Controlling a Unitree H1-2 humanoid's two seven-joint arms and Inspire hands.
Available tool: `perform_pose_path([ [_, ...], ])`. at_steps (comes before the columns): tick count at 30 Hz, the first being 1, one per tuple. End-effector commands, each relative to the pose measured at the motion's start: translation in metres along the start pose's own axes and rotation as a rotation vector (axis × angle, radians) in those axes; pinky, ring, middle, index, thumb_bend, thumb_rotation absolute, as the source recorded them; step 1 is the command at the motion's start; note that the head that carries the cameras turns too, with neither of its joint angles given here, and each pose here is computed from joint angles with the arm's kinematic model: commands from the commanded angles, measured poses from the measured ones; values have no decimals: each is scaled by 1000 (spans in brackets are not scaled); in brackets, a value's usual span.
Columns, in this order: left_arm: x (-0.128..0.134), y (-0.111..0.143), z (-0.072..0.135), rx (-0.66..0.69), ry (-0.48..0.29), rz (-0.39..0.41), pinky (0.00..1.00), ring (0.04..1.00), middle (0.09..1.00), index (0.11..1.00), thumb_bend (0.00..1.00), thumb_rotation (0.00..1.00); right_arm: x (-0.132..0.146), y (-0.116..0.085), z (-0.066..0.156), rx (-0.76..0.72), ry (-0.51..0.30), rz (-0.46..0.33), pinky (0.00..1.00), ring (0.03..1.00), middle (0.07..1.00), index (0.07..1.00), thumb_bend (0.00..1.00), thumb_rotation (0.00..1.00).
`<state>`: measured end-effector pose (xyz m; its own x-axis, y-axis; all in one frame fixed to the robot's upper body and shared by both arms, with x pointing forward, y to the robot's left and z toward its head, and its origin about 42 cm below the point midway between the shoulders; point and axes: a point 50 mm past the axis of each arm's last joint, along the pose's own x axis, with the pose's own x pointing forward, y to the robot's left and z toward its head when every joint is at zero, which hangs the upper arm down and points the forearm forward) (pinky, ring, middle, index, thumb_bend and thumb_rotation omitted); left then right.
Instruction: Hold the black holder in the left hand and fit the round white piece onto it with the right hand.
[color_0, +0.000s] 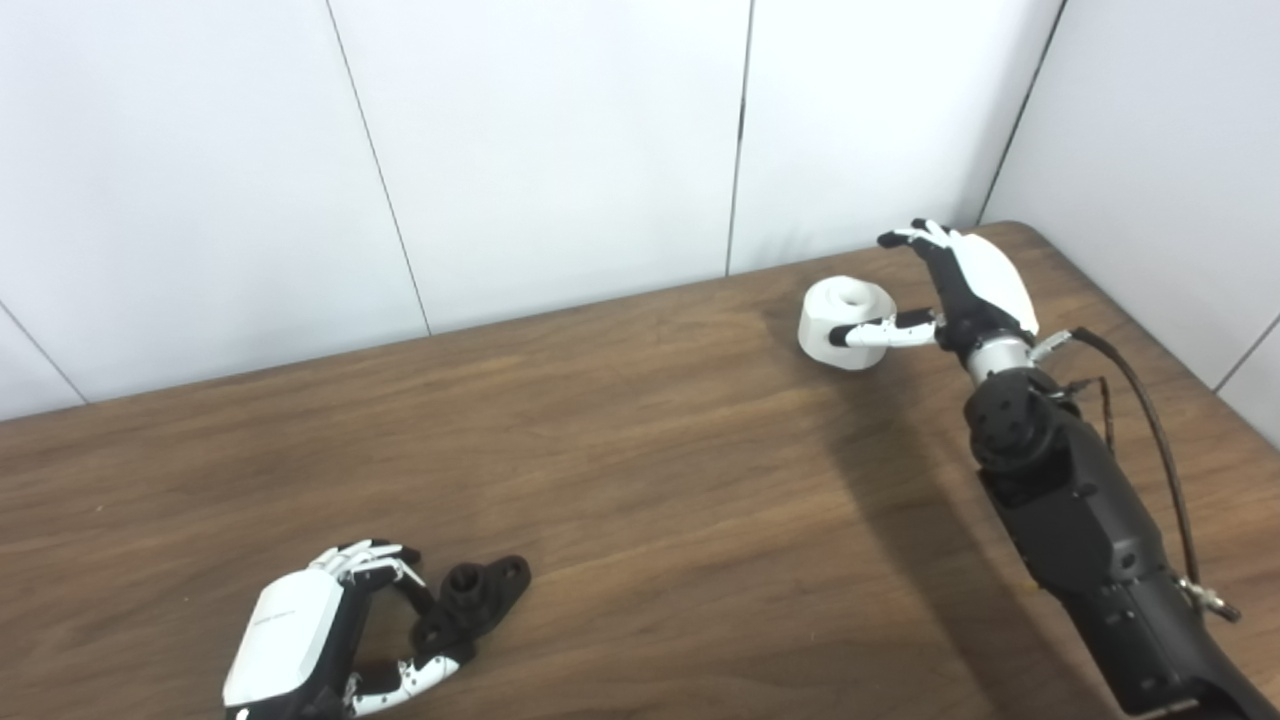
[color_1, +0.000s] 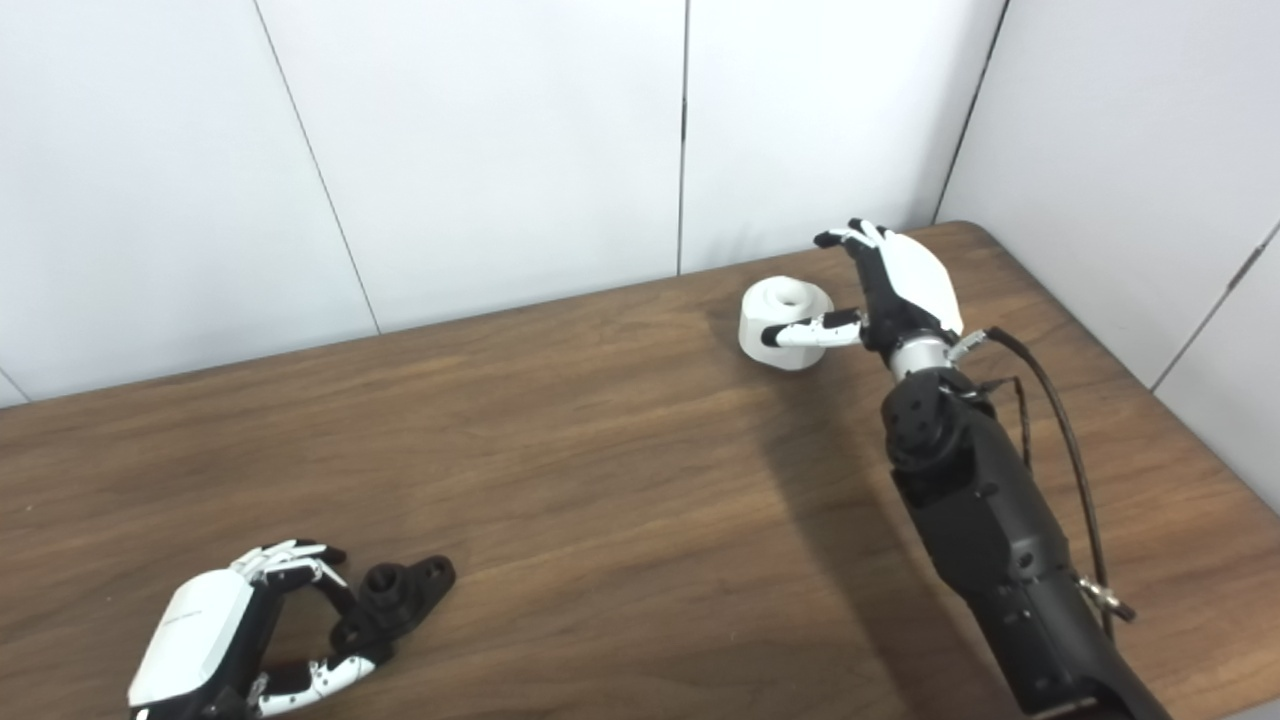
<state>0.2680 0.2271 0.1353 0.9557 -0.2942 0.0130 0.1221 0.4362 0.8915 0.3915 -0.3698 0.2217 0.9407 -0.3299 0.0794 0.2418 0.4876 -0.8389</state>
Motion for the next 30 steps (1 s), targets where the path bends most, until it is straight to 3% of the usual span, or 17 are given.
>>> perform_pose_path([
  [1, -10, -8, -9, 31, 37, -70, 888, 829, 740, 485, 521, 45, 13, -24, 15, -27, -40, -69, 998, 1000, 960, 808, 927, 354],
  [19, -9, -7, -11, 25, 47, -70, 892, 833, 745, 485, 521, 45, 21, -14, 0, -65, 2, -41, 997, 1000, 970, 774, 917, 357],
  [30, -10, -6, -9, 29, 42, -68, 889, 833, 744, 484, 521, 45, 23, -18, -3, -70, 8, -87, 994, 1000, 961, 747, 892, 343],
])
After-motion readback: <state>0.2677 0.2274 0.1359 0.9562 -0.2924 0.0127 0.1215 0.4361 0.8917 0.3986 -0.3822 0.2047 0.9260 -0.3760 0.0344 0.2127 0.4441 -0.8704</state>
